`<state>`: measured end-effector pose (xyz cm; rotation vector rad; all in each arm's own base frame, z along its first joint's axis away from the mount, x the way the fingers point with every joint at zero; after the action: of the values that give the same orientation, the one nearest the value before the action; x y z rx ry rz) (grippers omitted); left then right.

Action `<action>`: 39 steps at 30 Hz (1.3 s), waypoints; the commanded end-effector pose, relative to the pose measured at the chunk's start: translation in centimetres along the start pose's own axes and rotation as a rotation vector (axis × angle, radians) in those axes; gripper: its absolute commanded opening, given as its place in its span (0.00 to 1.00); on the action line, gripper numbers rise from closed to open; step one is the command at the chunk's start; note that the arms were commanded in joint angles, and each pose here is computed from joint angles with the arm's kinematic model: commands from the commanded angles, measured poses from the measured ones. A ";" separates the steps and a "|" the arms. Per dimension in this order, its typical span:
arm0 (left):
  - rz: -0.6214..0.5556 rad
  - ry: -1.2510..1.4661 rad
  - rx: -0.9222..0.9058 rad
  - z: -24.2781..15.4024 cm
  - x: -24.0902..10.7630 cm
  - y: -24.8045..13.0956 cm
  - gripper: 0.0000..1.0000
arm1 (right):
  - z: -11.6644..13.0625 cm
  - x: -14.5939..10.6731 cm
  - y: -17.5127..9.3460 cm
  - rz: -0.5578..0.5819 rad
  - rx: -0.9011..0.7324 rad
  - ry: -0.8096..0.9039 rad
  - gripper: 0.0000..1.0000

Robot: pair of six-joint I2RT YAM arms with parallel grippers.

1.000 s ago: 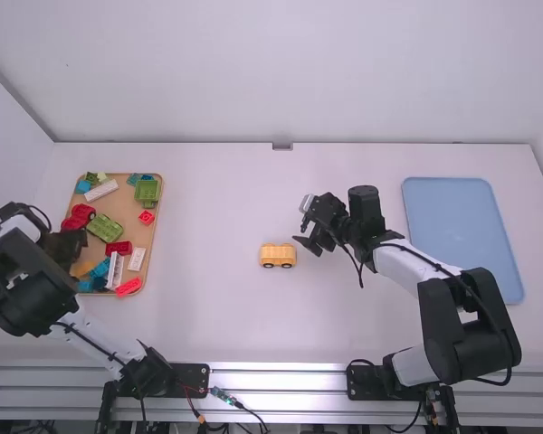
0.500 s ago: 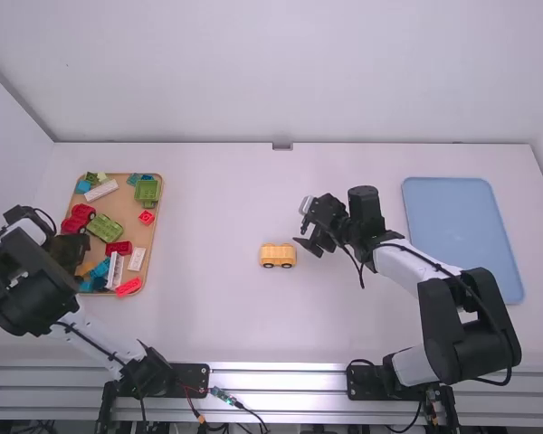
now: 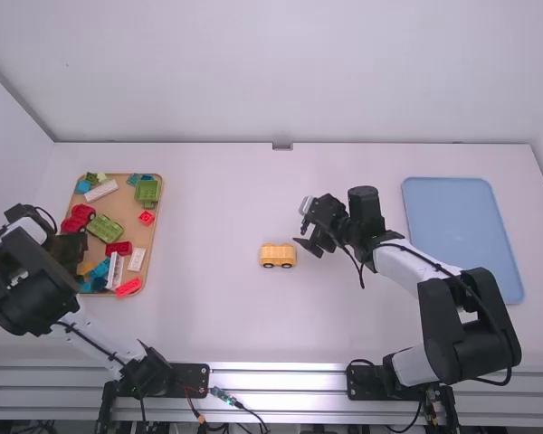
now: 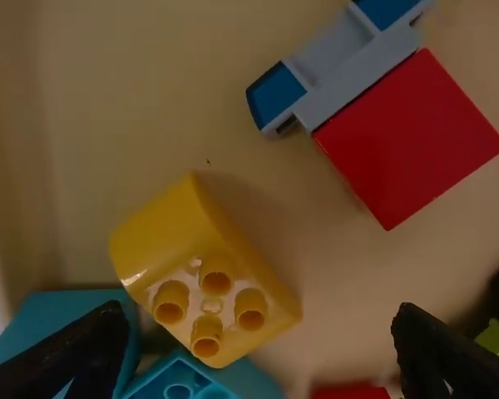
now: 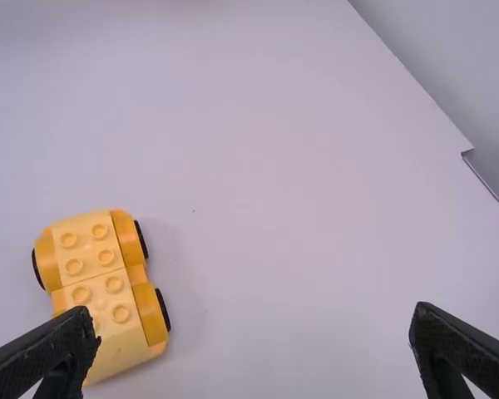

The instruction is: Assemble lego blocks to make yellow taxi

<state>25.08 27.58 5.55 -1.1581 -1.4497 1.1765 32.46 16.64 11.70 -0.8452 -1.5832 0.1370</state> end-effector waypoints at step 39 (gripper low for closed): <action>-0.012 0.101 -0.003 1.8 -0.4 2.9 0.67 | -0.3 0.8 -0.3 -0.011 0.000 -0.044 0.99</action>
<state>24.25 28.33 3.78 -1.1437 -1.4063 1.0345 32.19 16.61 11.41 -0.8468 -1.6035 0.1702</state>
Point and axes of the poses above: each hand's point on the last joint's axis, 136 mm out from that joint toward the fingers, its own y axis out along the fingers, its own z axis along the line the jaws close on, x = y × z, the point moved 5 cm from there along -y, back along the fingers, and after that the axes turned 1 degree about y, right-handed, at the moved point
